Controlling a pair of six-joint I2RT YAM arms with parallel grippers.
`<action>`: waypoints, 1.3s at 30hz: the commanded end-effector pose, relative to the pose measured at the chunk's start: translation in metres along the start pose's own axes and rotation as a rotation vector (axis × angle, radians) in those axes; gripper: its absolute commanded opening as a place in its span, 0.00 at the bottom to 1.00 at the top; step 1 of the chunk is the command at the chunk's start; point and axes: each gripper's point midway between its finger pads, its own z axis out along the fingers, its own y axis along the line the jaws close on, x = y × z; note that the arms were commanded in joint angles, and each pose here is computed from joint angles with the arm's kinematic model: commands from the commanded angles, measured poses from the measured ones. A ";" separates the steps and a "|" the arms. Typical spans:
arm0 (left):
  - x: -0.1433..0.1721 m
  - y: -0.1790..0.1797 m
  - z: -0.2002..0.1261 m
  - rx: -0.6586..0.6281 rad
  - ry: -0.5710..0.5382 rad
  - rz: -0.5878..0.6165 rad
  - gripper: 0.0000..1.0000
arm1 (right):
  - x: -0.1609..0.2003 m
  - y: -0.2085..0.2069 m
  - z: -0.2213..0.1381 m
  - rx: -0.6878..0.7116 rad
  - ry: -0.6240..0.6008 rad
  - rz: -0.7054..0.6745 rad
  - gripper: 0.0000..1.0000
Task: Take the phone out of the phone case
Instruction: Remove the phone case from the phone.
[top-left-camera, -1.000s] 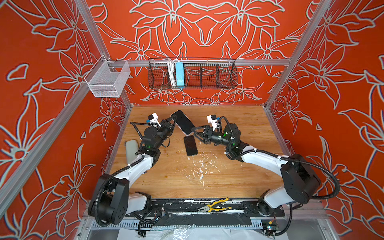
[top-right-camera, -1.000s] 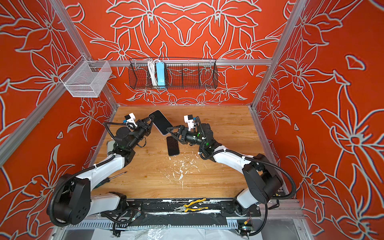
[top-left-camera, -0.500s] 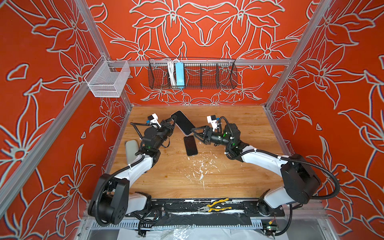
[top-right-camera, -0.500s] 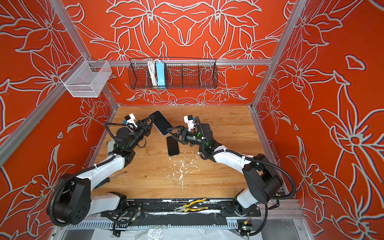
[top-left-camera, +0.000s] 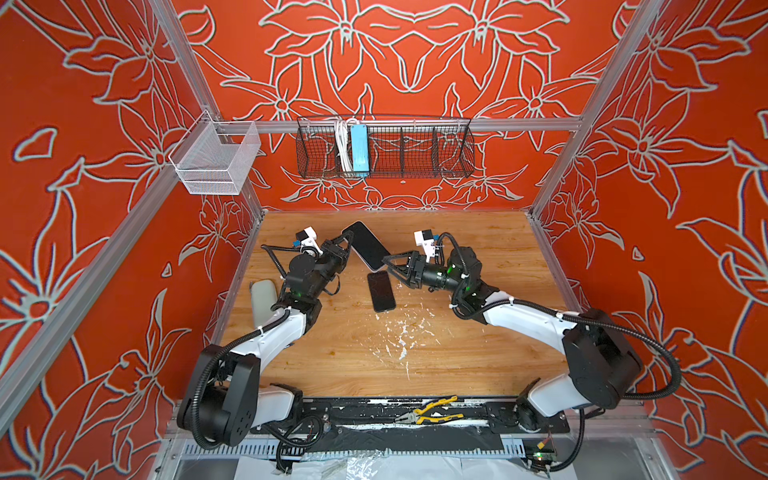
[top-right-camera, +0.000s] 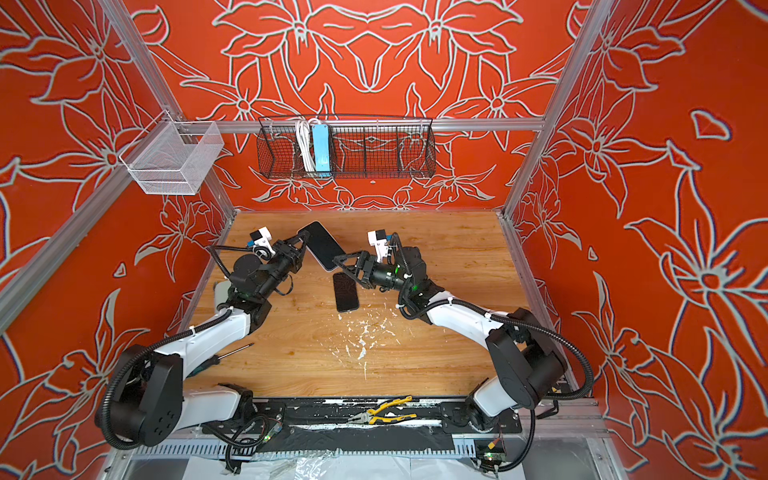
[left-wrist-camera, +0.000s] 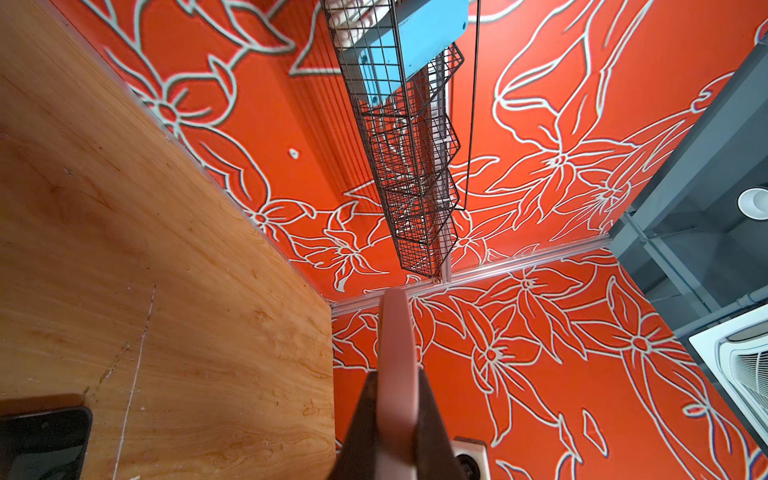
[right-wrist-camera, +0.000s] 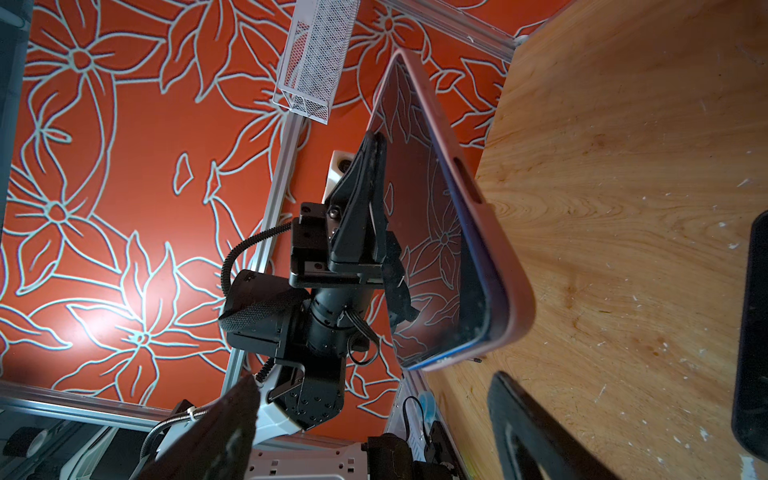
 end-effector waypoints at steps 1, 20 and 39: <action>-0.005 -0.030 0.001 0.107 -0.015 0.023 0.00 | -0.005 0.023 -0.004 -0.059 -0.021 -0.033 0.87; -0.004 -0.034 0.006 0.127 0.000 0.006 0.00 | -0.008 0.023 -0.001 -0.066 -0.021 -0.042 0.88; -0.004 -0.040 -0.001 0.143 -0.003 -0.011 0.00 | -0.012 0.025 0.001 -0.081 -0.030 -0.042 0.88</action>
